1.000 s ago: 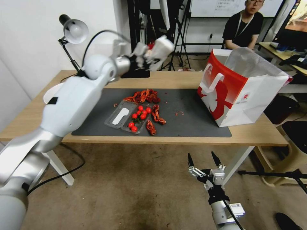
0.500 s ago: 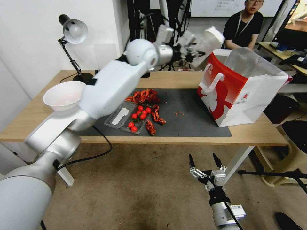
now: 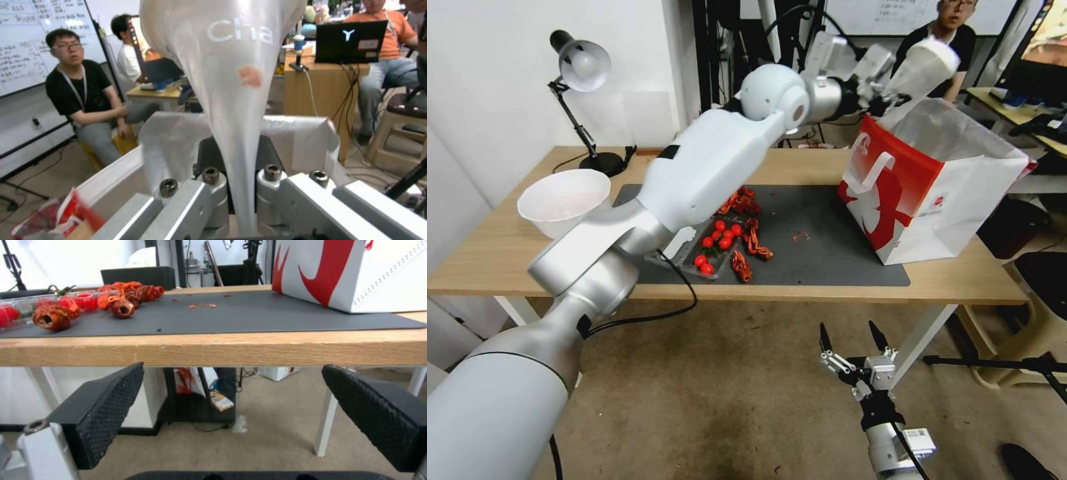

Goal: Pick up the trash from the table and place it into the takeout bag.

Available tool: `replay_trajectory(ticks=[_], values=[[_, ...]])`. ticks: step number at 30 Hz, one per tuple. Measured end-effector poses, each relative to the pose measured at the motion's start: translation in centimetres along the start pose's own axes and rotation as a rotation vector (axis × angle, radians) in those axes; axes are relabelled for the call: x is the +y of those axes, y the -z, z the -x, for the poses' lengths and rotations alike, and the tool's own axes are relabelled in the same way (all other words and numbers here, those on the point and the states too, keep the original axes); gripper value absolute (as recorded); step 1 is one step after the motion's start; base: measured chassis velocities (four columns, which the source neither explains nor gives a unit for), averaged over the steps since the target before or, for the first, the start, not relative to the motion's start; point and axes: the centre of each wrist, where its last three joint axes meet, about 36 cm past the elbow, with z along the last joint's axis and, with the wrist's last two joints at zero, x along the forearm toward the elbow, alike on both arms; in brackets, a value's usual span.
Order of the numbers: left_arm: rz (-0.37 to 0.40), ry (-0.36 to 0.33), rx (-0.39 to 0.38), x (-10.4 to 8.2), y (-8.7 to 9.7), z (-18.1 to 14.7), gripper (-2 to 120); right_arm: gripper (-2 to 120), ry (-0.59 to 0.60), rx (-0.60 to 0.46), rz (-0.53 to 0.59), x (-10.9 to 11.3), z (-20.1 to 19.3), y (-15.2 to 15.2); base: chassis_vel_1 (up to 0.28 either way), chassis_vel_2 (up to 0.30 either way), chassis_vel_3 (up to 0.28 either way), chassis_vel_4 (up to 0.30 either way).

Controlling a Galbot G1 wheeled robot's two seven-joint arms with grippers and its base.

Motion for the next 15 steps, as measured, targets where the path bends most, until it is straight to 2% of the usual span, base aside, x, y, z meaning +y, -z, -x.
replay_trajectory(ticks=[6, 7, 15], values=[[-0.007, -0.009, -0.018, -0.6, -0.7, 1.5, 0, 100, -0.002, 0.001, 0.002, 0.1, -0.1, 0.0, 0.0, 0.0, 0.0, 0.0], [-0.013, -0.015, -0.027, -0.6, -1.4, 2.0, 0, 100, -0.003, 0.002, 0.002, 0.0, -0.1, -0.1, 0.0, 0.0, 0.0, 0.0], [-0.047, -0.022, -0.01, -1.2, -3.6, 2.6, 0, 100, -0.007, 0.007, 0.005, 0.2, -0.1, -0.4, 0.0, 0.0, 0.0, 0.0]])
